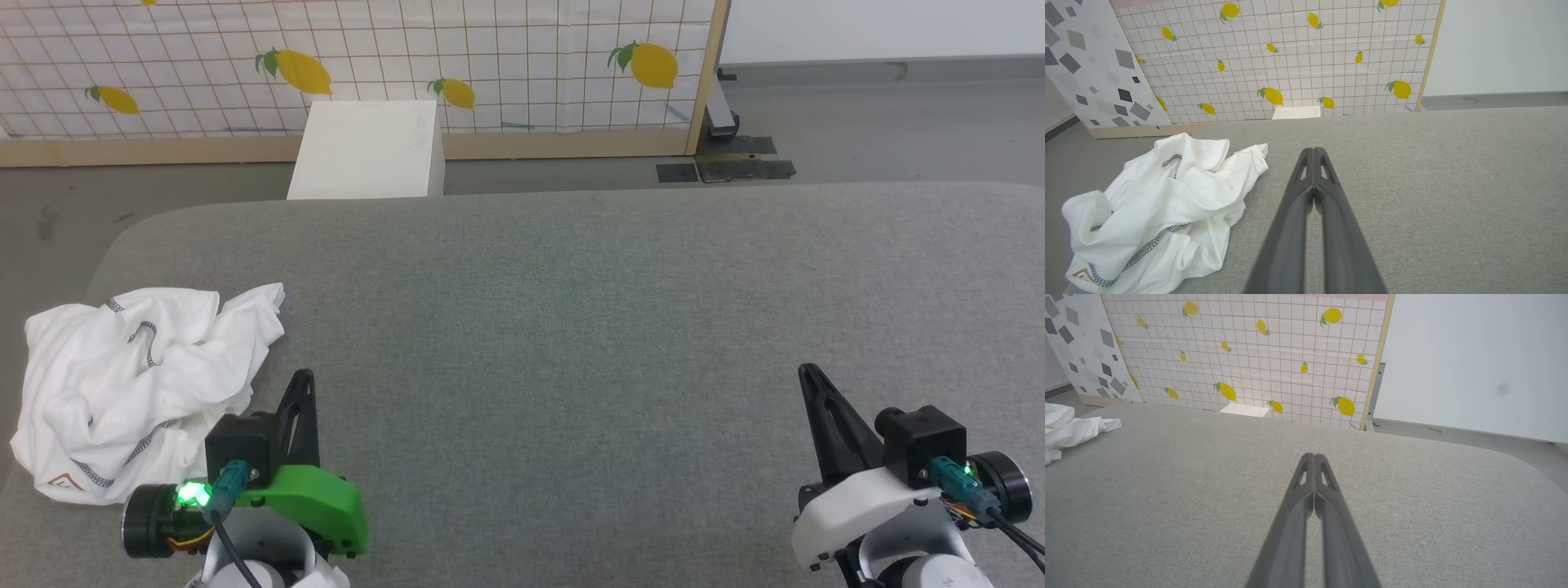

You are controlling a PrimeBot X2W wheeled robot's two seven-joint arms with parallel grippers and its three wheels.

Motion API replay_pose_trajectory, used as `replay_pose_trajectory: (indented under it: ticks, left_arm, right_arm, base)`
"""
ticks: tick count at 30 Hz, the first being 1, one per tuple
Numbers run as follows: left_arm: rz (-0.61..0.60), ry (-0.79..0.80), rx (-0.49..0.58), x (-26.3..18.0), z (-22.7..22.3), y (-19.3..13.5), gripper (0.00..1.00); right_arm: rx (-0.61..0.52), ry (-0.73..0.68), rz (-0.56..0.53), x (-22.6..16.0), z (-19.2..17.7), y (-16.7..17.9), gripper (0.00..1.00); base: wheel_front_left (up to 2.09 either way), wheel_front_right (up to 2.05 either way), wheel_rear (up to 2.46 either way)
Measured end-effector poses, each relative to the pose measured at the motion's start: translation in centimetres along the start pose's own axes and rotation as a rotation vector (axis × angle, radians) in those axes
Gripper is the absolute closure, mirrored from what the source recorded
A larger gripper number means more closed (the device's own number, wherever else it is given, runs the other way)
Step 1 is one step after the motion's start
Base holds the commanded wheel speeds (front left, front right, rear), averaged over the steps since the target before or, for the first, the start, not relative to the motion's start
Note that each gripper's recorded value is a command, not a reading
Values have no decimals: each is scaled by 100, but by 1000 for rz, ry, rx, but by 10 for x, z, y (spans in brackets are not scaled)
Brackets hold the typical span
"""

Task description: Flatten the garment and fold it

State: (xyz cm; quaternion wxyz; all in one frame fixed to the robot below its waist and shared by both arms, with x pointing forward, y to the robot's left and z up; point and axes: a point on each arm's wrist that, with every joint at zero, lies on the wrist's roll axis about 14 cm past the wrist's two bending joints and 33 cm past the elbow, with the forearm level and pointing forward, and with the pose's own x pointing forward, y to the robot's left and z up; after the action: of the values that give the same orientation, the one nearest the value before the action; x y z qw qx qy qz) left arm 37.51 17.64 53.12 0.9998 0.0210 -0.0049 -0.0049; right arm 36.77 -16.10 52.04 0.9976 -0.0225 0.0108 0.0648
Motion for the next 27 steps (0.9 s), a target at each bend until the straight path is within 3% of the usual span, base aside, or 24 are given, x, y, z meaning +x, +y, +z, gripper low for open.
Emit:
replay_pose_trajectory:
  ticks: [1,2,27]
  left_arm:
    - [0,0,0,0,0,0,100]
    - [0,0,0,0,0,0,0]
    - [16,-1,-24,-6,-6,1,0]
  right_arm:
    - [0,0,0,0,0,0,100]
    - [0,0,0,0,0,0,0]
    - [12,-16,28,7,2,8,0]
  base:
    - [0,0,0]
    - [0,0,0]
    - [0,0,0]
